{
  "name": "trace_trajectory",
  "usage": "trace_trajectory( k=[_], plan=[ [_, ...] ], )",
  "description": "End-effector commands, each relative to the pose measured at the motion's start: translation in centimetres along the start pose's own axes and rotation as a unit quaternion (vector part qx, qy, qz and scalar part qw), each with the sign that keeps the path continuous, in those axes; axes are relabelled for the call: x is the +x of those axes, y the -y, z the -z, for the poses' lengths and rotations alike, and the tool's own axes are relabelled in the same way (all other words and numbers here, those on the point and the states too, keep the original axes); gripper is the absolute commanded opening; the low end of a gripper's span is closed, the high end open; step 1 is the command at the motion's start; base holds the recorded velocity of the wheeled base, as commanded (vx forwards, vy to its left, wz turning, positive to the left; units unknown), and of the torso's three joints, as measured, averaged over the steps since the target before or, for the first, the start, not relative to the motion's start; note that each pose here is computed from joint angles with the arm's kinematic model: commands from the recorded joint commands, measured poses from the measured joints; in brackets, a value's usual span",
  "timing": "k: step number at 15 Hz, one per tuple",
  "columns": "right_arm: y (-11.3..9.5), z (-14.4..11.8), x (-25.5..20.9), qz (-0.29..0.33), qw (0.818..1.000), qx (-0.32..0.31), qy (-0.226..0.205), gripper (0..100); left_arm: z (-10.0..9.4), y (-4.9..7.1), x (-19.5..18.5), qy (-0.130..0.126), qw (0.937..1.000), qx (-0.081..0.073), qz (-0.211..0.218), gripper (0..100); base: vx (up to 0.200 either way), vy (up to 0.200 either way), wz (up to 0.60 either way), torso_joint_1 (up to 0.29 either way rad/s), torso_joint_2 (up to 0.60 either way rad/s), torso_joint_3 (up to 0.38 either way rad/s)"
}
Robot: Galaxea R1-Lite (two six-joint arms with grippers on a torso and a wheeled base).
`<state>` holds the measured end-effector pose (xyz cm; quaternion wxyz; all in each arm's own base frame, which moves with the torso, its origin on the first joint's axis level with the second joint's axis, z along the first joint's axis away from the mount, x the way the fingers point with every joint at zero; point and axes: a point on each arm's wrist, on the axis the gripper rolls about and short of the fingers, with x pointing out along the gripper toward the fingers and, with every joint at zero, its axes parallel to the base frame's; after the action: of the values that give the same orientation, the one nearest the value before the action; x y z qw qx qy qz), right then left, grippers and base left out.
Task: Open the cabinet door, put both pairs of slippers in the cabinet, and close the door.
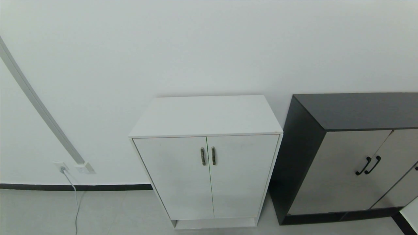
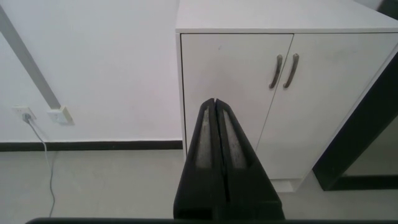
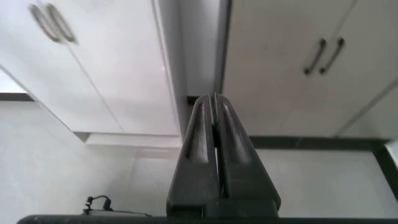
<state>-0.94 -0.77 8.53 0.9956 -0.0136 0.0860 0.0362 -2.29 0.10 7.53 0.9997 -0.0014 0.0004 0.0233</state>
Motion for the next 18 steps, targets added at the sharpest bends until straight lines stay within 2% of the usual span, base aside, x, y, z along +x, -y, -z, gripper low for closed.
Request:
trace_trajectory(
  k=[1,3,6,7,9,11,14,16,18],
  plan=[
    [0.1,0.1,-0.3,-0.012,1.000,0.003,0.019,0,0.0,0.0,0.0,0.000,1.0000,0.000,0.000,0,0.000,0.000,0.00,0.000,0.00,0.000],
    [0.0,0.2,-0.4,-0.040,0.999,0.004,0.030,0,0.0,0.0,0.0,0.000,1.0000,0.000,0.000,0,0.000,0.000,0.00,0.000,0.00,0.000],
    [0.0,0.2,-0.4,-0.043,0.999,-0.003,0.030,0,0.0,0.0,0.0,0.000,1.0000,0.001,0.000,0,0.000,0.000,0.00,0.000,0.00,0.000],
    [0.0,0.1,-0.4,-0.043,0.998,-0.033,0.030,0,0.0,0.0,0.0,-0.001,1.0000,0.000,0.000,0,0.000,0.000,0.00,0.000,0.00,0.000],
    [-0.1,0.0,-0.4,-0.048,0.997,-0.051,0.036,0,0.0,0.0,0.0,0.000,1.0000,0.000,0.000,0,0.000,0.000,0.00,0.000,0.00,0.000],
    [-0.1,0.0,-0.3,-0.054,0.997,-0.045,0.033,0,0.0,0.0,0.0,0.000,1.0000,0.000,0.000,0,0.000,0.000,0.00,0.000,0.00,0.000],
    [-0.2,0.3,-0.7,-0.083,0.995,-0.036,0.052,0,0.0,0.0,0.0,0.000,1.0000,0.000,0.000,0,0.000,0.000,0.00,0.000,0.00,0.000],
    [-0.4,0.1,-0.3,-0.031,0.998,-0.041,0.022,0,0.0,0.0,0.0,0.000,1.0000,0.000,0.000,0,0.000,0.000,0.00,0.000,0.00,0.000],
    [-0.7,-0.1,0.3,0.063,0.996,-0.052,-0.025,0,0.0,0.0,0.0,0.000,1.0000,-0.001,0.000,0,0.000,0.000,0.00,0.000,0.00,0.000]
  ],
)
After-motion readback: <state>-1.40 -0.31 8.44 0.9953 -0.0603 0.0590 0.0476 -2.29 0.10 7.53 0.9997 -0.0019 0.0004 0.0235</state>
